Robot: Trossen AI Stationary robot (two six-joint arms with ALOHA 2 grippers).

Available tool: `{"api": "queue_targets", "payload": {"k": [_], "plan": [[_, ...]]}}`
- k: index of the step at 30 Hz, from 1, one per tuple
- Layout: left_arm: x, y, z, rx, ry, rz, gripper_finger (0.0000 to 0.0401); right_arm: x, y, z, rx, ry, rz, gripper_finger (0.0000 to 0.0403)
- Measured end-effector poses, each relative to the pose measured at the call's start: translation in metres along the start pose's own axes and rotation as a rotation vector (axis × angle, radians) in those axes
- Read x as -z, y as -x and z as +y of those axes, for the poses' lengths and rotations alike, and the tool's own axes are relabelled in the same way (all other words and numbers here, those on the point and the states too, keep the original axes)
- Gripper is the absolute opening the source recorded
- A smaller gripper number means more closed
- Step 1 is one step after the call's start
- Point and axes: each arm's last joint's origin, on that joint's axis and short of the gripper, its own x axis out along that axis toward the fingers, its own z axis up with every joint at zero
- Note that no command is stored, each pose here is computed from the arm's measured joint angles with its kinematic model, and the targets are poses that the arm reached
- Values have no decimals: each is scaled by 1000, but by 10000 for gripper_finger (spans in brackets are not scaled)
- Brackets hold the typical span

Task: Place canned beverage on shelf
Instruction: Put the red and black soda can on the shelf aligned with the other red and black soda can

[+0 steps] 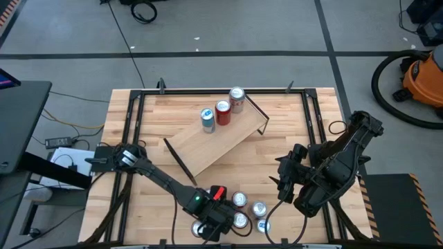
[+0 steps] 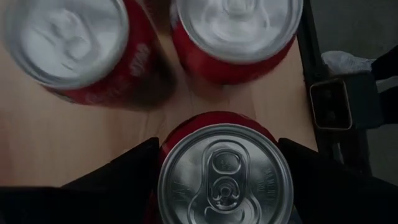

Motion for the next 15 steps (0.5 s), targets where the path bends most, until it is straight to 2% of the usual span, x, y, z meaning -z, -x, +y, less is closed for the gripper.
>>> {"api": "queue_targets", "payload": {"k": [7, 15], "plan": [[-20, 30, 15, 10, 38, -14, 308, 0, 0, 0, 1, 5, -1, 310], [-42, 71, 56, -16, 118, -15, 307, 0, 0, 0, 4, 8, -6, 310]]}}
